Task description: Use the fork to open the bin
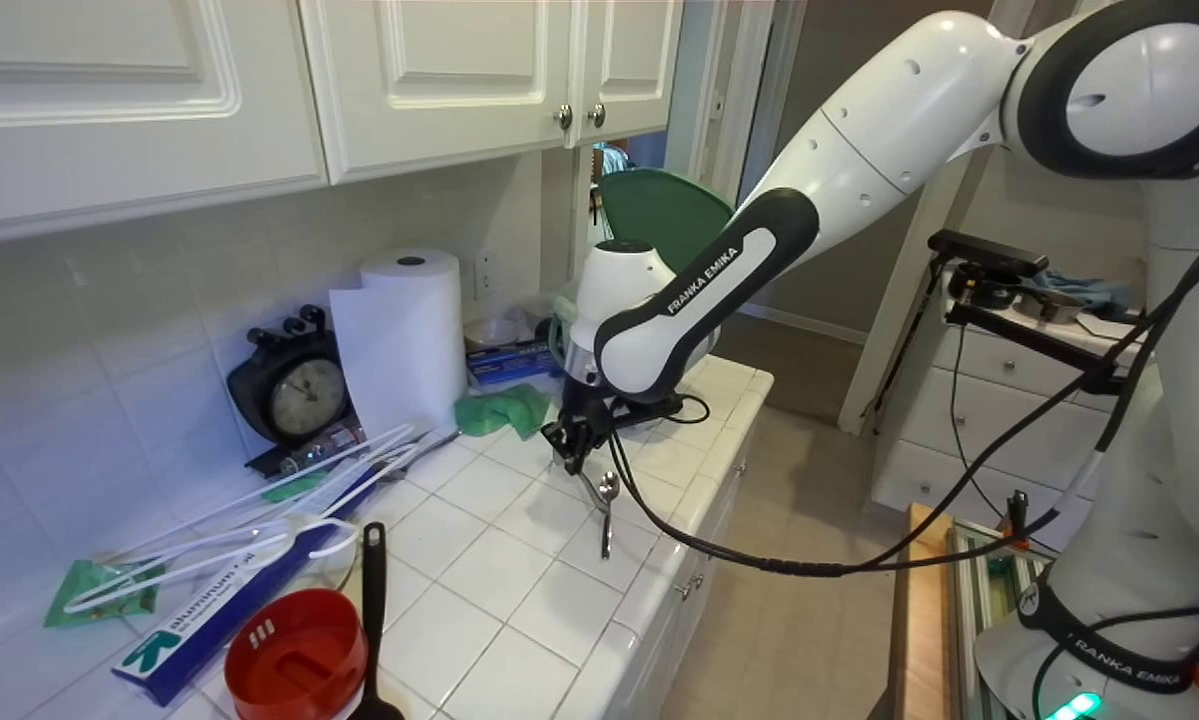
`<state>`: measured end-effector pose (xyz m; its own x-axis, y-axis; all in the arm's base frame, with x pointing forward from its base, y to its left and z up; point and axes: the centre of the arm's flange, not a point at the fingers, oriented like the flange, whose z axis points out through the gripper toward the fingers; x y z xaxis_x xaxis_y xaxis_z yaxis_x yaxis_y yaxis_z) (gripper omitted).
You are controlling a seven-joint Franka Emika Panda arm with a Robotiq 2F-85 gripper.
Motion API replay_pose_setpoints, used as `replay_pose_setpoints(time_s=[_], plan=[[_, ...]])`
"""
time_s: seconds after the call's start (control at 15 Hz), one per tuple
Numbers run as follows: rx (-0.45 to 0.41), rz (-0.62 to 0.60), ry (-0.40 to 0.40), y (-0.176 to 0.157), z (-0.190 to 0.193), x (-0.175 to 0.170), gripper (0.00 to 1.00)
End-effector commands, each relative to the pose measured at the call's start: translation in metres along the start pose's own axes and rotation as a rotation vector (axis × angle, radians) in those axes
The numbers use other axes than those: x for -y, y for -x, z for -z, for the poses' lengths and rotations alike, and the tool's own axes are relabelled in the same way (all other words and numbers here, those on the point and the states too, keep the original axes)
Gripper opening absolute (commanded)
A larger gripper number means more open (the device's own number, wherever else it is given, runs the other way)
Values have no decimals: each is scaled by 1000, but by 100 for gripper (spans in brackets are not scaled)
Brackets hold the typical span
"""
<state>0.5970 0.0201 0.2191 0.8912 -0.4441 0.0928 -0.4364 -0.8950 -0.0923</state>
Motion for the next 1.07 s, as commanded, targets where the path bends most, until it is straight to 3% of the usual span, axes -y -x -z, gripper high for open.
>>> replay_pose_setpoints(time_s=[0.0, 1.0], plan=[[64, -10, 4, -18, -18, -3, 2], [162, -7, 70, -35, -52, -5, 3]])
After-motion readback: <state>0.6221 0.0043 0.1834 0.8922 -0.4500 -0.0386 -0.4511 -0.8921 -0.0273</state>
